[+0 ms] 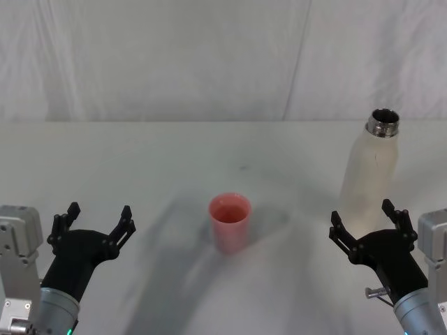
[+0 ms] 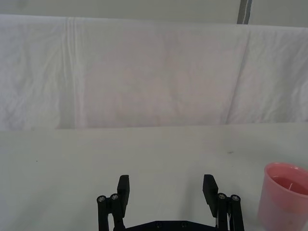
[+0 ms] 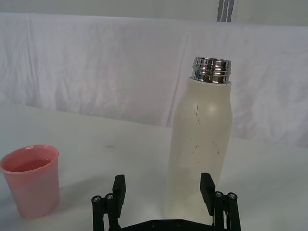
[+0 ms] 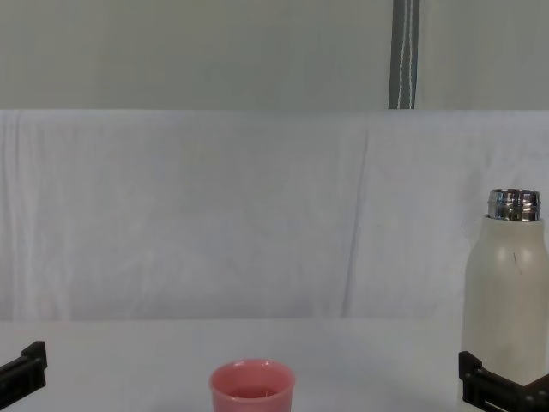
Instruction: Grasp the thermos with one hand and pour water into the cup lid.
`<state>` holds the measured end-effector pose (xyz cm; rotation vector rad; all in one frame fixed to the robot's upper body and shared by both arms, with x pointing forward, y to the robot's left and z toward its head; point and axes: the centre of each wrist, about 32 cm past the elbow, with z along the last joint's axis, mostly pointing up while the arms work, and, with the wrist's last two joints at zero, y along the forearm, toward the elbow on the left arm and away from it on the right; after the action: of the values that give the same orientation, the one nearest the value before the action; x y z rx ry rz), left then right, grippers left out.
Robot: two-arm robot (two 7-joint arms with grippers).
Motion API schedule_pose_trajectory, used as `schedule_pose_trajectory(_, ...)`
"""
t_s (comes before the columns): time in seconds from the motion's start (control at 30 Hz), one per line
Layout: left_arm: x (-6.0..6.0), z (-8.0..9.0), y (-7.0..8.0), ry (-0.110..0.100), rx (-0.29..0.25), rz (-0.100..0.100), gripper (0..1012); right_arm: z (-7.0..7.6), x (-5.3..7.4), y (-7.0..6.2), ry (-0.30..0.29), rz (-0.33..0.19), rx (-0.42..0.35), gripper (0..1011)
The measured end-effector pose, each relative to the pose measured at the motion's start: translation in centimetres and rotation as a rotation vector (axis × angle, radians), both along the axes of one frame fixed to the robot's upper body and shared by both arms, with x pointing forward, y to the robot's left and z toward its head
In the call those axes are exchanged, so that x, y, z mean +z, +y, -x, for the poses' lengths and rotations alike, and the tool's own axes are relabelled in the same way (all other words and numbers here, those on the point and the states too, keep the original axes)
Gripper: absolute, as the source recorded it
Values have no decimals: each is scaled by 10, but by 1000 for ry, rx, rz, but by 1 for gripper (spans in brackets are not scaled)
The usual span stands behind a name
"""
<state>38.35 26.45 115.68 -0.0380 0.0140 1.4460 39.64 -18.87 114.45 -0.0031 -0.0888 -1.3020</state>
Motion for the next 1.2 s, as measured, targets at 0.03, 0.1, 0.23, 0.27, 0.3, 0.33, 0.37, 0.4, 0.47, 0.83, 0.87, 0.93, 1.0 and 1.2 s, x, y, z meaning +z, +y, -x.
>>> schedule_pose_trajectory(0.03,0,0,0,0,0,0,1001,0,0,0,0,0,0,1002)
schedule_pose_trajectory(0.1,0,0,0,0,0,0,1001,0,0,0,0,0,0,1002)
schedule_pose_trajectory(0.23,0,0,0,0,0,0,1001,0,0,0,0,0,0,1002)
schedule_pose_trajectory(0.27,0,0,0,0,0,0,1001,0,0,0,0,0,0,1002)
schedule_pose_trajectory(0.3,0,0,0,0,0,0,1001,0,0,0,0,0,0,1002)
schedule_pose_trajectory(0.33,0,0,0,0,0,0,1001,0,0,0,0,0,0,1002)
schedule_pose_trajectory(0.37,0,0,0,0,0,0,1001,0,0,0,0,0,0,1002)
schedule_pose_trajectory(0.4,0,0,0,0,0,0,1001,0,0,0,0,0,0,1002)
schedule_pose_trajectory(0.47,0,0,0,0,0,0,1001,0,0,0,0,0,0,1002)
schedule_pose_trajectory(0.83,0,0,0,0,0,0,1001,0,0,0,0,0,0,1002)
schedule_pose_trajectory(0.87,0,0,0,0,0,0,1001,0,0,0,0,0,0,1002)
schedule_pose_trajectory(0.93,0,0,0,0,0,0,1001,0,0,0,0,0,0,1002)
schedule_pose_trajectory(1.0,0,0,0,0,0,0,1001,-1,-1,-2,-4,-7,-8,1002)
schedule_pose_trajectory(1.2,0,0,0,0,0,0,1001,-6,-4,-7,-1,-38,-32,1002)
